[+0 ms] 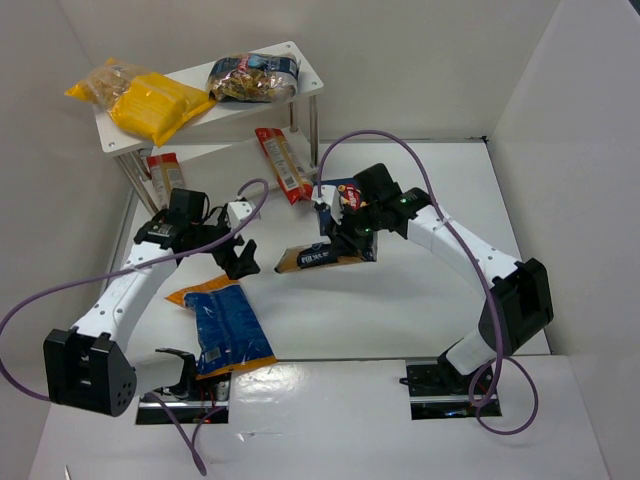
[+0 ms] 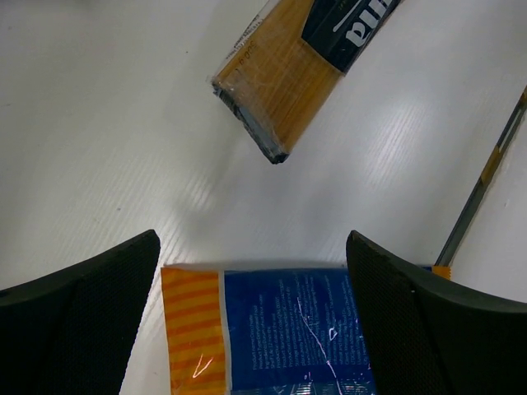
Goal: Place and organize the pasta boxes and bags onto the shelf
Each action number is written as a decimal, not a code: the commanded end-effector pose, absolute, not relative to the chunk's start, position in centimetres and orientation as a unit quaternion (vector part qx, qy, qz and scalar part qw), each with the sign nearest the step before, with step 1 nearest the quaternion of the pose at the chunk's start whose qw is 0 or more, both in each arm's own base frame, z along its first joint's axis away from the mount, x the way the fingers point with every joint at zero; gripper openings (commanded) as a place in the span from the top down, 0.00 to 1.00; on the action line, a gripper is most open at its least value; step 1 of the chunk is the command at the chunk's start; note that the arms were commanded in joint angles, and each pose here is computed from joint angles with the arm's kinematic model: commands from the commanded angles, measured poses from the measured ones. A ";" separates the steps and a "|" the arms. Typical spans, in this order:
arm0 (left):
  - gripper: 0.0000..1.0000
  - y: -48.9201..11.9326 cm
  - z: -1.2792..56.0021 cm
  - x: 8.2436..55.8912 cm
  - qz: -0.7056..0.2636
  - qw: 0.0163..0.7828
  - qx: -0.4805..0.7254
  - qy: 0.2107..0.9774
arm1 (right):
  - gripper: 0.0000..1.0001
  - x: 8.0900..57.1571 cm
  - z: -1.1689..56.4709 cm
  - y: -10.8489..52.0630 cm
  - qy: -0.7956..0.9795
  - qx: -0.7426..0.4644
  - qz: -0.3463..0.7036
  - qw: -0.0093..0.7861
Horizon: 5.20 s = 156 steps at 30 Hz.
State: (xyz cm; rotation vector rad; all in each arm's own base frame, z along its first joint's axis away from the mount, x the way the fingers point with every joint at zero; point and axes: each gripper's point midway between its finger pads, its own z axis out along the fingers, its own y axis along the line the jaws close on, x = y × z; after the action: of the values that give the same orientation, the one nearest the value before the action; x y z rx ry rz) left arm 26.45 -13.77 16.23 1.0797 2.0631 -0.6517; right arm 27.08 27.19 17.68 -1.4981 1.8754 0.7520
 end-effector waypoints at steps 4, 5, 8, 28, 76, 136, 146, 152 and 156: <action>0.01 -14.9 18.6 26.5 -0.258 0.396 0.450 0.758 | 1.00 28.6 22.2 29.8 0.659 -0.569 0.318 0.375; 0.01 -15.0 18.5 26.4 -0.263 0.397 0.451 0.755 | 1.00 28.8 22.7 29.9 0.656 -0.570 0.318 0.380; 0.01 -15.8 18.7 26.2 -0.269 0.404 0.463 0.742 | 1.00 28.8 22.8 30.2 0.652 -0.571 0.324 0.379; 0.01 -15.4 16.6 26.4 -0.259 0.372 0.462 0.762 | 0.00 28.9 12.3 23.6 0.732 -0.579 0.169 0.317; 0.01 -14.1 16.2 26.9 -0.215 0.382 0.454 0.776 | 0.00 25.0 -0.1 20.2 0.757 -0.634 0.128 0.093; 0.01 -8.0 21.5 27.5 -0.071 0.488 0.285 0.822 | 0.08 27.7 -0.1 31.2 0.801 -0.555 0.145 0.169; 0.01 -8.1 21.7 27.6 -0.074 0.492 0.287 0.819 | 0.00 25.4 -0.8 28.4 0.807 -0.555 0.132 0.152; 0.01 -8.1 21.7 27.6 -0.074 0.492 0.287 0.819 | 0.00 24.7 -2.1 28.5 0.812 -0.544 0.155 0.144; 0.01 -8.1 21.7 27.6 -0.074 0.492 0.287 0.819 | 0.00 24.3 -2.9 27.7 0.826 -0.522 0.171 0.124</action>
State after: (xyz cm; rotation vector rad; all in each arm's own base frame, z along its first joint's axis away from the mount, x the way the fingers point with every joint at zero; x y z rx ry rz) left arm 27.13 -7.92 21.13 0.7285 2.0123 -0.1620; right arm 28.27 30.36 1.29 -1.5111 2.1904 0.4140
